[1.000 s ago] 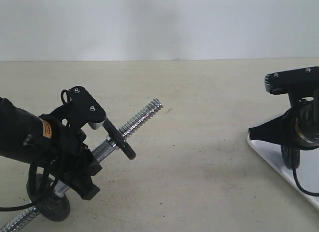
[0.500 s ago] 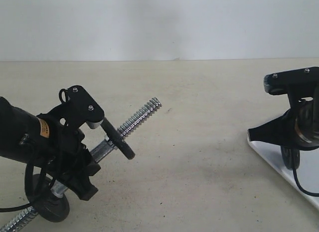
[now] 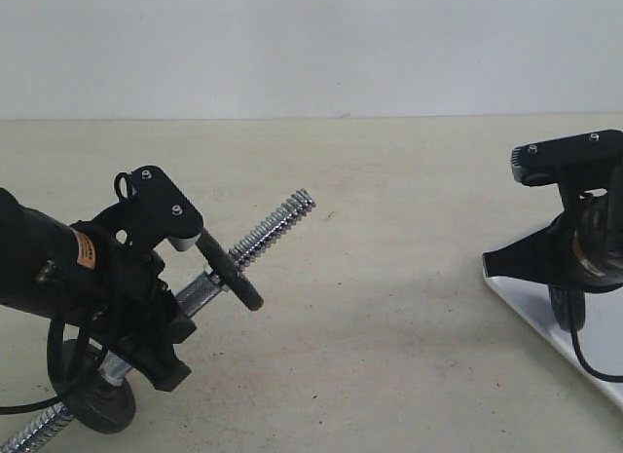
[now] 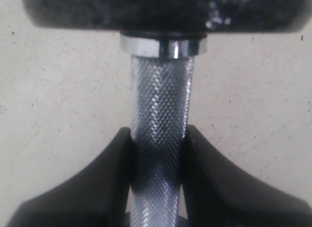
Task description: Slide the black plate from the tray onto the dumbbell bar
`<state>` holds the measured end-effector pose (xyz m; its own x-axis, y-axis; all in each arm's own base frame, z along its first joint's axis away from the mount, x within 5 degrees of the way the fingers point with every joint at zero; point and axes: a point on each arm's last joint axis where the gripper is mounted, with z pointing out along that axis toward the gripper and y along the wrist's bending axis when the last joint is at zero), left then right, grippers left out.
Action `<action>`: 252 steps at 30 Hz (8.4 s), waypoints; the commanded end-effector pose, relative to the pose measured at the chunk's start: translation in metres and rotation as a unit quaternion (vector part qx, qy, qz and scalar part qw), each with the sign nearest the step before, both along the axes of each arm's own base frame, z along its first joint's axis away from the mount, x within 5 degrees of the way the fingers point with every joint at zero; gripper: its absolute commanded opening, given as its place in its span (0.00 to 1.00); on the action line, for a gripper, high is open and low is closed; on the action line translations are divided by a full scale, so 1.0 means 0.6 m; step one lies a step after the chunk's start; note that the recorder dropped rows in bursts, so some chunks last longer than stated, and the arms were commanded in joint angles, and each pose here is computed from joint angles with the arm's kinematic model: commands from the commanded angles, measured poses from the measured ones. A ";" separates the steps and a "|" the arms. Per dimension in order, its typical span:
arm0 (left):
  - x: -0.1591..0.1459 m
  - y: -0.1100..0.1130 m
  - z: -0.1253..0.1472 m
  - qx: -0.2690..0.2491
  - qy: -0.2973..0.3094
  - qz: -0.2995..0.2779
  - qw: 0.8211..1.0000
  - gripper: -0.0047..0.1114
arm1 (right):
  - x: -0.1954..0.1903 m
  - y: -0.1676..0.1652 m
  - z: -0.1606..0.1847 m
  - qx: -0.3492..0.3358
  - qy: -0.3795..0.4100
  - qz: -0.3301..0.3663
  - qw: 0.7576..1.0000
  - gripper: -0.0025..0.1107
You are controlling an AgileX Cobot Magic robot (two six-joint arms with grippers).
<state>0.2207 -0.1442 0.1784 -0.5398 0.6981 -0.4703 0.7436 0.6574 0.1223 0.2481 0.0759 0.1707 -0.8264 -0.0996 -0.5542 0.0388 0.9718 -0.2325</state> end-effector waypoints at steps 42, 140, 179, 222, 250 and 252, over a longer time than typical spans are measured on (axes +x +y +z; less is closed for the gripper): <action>0.057 -0.028 0.106 -0.166 -0.282 0.020 0.945 0.08 | 0.016 0.002 0.012 -0.020 -0.003 0.009 1.000 0.02; 0.074 -0.037 0.056 -0.099 -0.276 -0.028 0.956 0.08 | 0.074 0.217 0.175 0.001 -0.038 0.224 0.974 0.02; 0.074 -0.038 0.057 -0.102 -0.281 -0.027 0.954 0.08 | 0.051 0.298 0.124 -0.028 -0.032 0.258 0.965 0.02; 0.076 -0.037 0.060 -0.118 -0.282 -0.007 0.952 0.08 | 0.030 0.336 0.144 0.017 -0.032 0.276 0.960 0.02; 0.078 -0.038 0.063 -0.122 -0.292 -0.006 0.949 0.08 | -0.010 0.373 0.144 0.036 -0.031 0.313 0.949 0.02; 0.078 -0.038 0.063 -0.122 -0.292 -0.006 0.949 0.08 | -0.009 0.372 0.144 0.030 -0.030 0.312 0.949 0.02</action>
